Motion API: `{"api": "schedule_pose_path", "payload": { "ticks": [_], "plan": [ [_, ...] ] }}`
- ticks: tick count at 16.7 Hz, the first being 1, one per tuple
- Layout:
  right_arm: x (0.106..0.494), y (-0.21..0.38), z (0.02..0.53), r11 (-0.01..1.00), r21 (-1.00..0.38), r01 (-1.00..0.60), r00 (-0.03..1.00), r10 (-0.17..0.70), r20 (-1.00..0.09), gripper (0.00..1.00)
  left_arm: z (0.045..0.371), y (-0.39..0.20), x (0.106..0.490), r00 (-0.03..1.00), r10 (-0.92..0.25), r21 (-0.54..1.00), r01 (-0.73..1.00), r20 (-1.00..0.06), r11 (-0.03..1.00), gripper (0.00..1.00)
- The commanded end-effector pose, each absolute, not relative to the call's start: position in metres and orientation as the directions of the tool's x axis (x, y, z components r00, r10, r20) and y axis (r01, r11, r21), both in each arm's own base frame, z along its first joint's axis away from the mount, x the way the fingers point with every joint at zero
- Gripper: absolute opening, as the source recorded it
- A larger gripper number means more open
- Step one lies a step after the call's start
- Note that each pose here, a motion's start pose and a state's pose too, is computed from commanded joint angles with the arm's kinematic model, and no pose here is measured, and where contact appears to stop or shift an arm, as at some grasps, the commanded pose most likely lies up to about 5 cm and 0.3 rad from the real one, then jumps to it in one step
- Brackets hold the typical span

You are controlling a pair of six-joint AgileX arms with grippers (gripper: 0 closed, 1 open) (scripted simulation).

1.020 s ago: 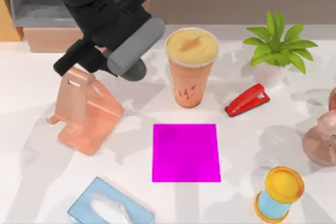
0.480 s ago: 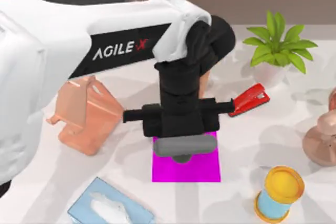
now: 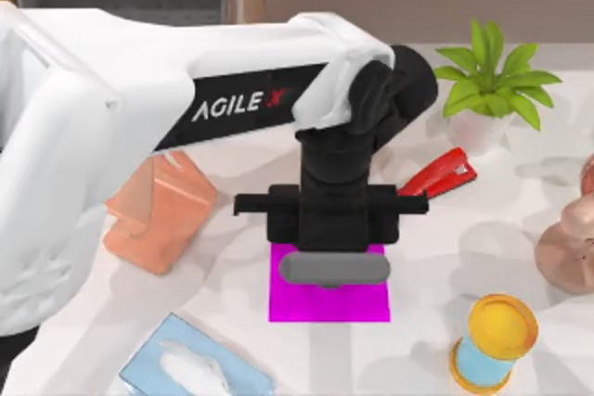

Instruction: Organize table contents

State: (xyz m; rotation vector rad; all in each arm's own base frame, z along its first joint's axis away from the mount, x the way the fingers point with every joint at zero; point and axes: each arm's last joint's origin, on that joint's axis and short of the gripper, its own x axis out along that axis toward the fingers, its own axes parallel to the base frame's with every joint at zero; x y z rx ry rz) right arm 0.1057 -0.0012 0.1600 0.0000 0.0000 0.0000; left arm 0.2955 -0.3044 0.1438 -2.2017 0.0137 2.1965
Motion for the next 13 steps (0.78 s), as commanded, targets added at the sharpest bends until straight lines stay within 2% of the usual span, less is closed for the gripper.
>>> {"api": "schedule_pose_path", "payload": {
  "ticks": [10,13],
  "plan": [
    [0.106,-0.001,0.16,1.0,0.0,0.0,1.0,0.0,0.0,1.0,0.134,-0.304,0.296,0.003,0.016,-0.016,-0.029,-1.0,-0.999,0.0],
    [0.106,-0.001,0.16,1.0,0.0,0.0,1.0,0.0,0.0,1.0,0.134,-0.304,0.296,0.003,0.016,-0.016,-0.029,-1.0,-0.999,0.23]
  ]
}}
